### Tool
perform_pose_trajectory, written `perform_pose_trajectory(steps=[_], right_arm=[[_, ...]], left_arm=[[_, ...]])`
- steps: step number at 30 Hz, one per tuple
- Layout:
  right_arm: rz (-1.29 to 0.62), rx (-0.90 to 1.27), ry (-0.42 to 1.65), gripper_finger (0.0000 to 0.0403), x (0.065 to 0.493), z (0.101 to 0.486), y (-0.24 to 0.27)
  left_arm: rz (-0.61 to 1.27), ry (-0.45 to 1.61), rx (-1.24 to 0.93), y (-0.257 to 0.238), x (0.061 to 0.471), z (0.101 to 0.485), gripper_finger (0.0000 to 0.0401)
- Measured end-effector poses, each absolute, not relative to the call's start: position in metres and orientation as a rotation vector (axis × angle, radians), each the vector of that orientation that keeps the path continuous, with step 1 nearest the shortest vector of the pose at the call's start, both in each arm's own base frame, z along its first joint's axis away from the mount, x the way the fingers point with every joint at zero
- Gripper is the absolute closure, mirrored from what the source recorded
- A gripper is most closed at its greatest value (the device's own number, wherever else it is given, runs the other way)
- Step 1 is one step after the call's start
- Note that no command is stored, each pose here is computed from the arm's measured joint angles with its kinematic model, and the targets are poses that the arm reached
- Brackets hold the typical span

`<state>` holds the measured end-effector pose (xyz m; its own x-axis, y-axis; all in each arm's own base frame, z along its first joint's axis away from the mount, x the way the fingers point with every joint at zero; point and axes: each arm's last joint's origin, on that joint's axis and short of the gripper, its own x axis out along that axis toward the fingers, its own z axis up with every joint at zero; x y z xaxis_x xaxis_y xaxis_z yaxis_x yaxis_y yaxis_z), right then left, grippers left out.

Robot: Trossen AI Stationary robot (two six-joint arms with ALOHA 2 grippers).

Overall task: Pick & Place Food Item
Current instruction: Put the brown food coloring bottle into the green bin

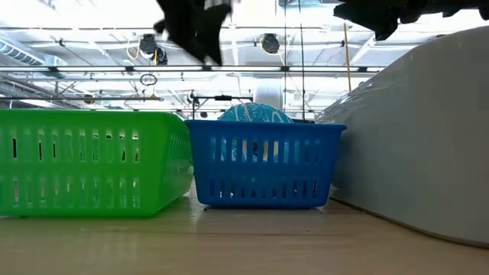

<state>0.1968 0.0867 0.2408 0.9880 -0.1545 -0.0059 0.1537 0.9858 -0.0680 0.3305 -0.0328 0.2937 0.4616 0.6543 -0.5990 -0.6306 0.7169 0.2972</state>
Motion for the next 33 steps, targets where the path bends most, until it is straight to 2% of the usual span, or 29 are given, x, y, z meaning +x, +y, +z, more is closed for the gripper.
perform_pose_trajectory(steps=[7, 13, 19, 26, 33], right_arm=[[-0.156, -0.074, 0.014, 0.0222, 0.197, 0.241, 0.086], [-0.176, -0.074, 0.021, 0.0222, 0.199, 0.240, 0.083], [-0.195, -0.079, 0.031, 0.0222, 0.200, 0.239, 0.079], [-0.196, -0.080, 0.032, 0.0222, 0.200, 0.239, 0.079], [-0.194, -0.098, 0.062, 0.0222, 0.200, 0.236, 0.079]], left_arm=[[0.958, 0.925, -0.280, 0.040, 0.342, 0.255, 0.0148], [0.919, 1.073, -0.368, 0.067, 0.355, 0.217, 0.0148], [0.845, 1.189, -0.416, 0.073, 0.364, 0.187, 0.0148], [0.824, 1.138, -0.417, 0.074, 0.371, 0.177, 0.0148], [0.822, 1.019, -0.487, 0.083, 0.345, 0.175, 0.0148]])
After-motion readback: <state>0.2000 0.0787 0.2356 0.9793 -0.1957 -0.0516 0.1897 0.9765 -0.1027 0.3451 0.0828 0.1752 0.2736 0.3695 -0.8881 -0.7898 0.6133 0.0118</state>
